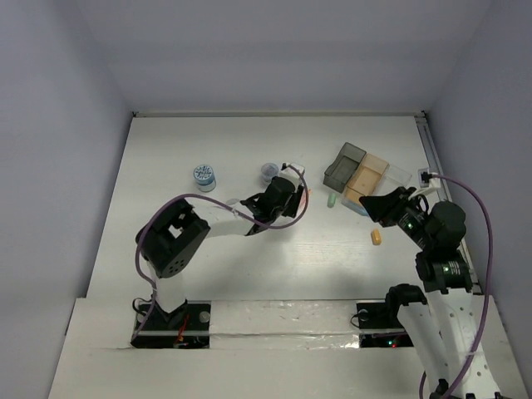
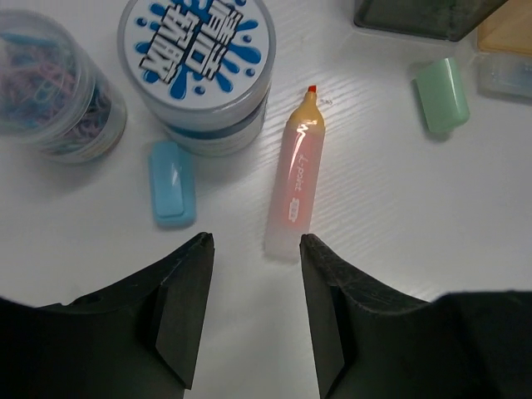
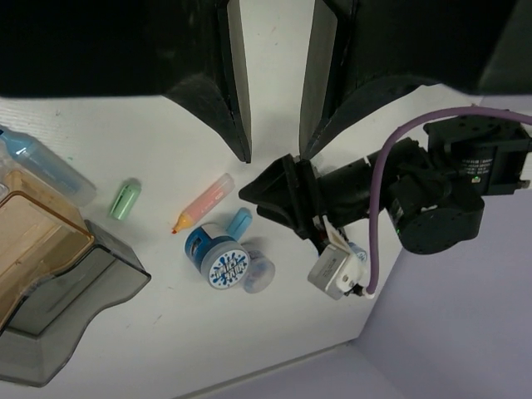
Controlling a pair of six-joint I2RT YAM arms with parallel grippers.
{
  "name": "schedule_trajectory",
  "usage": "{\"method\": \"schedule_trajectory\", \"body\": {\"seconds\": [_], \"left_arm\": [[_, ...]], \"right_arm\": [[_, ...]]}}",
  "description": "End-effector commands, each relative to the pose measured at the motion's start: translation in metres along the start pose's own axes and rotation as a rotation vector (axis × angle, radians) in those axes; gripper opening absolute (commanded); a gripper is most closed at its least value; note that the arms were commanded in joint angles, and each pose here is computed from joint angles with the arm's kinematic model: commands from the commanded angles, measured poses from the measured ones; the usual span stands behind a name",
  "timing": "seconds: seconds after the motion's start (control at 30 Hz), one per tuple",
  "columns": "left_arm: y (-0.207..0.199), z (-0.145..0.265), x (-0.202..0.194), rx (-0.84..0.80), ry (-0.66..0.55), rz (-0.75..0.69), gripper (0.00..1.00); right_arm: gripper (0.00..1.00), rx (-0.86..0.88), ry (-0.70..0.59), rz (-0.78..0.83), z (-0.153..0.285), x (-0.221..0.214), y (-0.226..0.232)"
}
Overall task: Sort the stationery into containers
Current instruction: Move the pen cap to the center of the board.
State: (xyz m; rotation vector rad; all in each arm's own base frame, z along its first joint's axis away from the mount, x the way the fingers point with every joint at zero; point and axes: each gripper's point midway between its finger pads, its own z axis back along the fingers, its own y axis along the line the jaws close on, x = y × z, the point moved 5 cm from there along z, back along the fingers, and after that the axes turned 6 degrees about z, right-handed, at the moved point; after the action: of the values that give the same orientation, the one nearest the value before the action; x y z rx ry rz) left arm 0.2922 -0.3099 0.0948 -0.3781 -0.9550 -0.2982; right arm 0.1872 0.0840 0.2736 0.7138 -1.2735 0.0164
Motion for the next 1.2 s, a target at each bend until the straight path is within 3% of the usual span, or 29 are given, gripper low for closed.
{"method": "schedule_trajectory", "body": {"seconds": [0.0, 0.3, 0.63, 0.8, 0.87, 1.07, 1.17], "left_arm": [[-0.016, -0.013, 0.028, -0.032, -0.07, -0.056, 0.43], [-0.022, -0.032, 0.015, -0.065, -0.007, -0.096, 0.44], [-0.023, -0.049, 0.004, -0.055, 0.027, -0.119, 0.44], [-0.021, -0.051, 0.005, -0.036, 0.025, -0.126, 0.45], [-0.017, -0.049, 0.006, -0.006, 0.028, -0.126, 0.5], [-0.021, -0.024, 0.022, -0.025, -0.032, -0.085, 0.75], [-0.029, -0.012, 0.03, -0.07, -0.05, -0.076, 0.76]], "right_arm": [[0.36, 0.038, -0.03, 0.044, -0.003, 0.005, 0.003], [0.38, -0.004, -0.007, 0.011, -0.009, -0.006, -0.009], [0.5, -0.162, 0.078, -0.097, -0.016, -0.042, -0.042], [0.6, -0.331, 0.098, -0.125, -0.015, -0.06, -0.07], [0.7, -0.426, 0.133, -0.168, -0.016, -0.078, -0.088], [0.77, -0.631, 0.191, -0.233, -0.021, -0.109, -0.126], [0.78, -0.729, 0.185, -0.242, -0.022, -0.11, -0.14]]}}
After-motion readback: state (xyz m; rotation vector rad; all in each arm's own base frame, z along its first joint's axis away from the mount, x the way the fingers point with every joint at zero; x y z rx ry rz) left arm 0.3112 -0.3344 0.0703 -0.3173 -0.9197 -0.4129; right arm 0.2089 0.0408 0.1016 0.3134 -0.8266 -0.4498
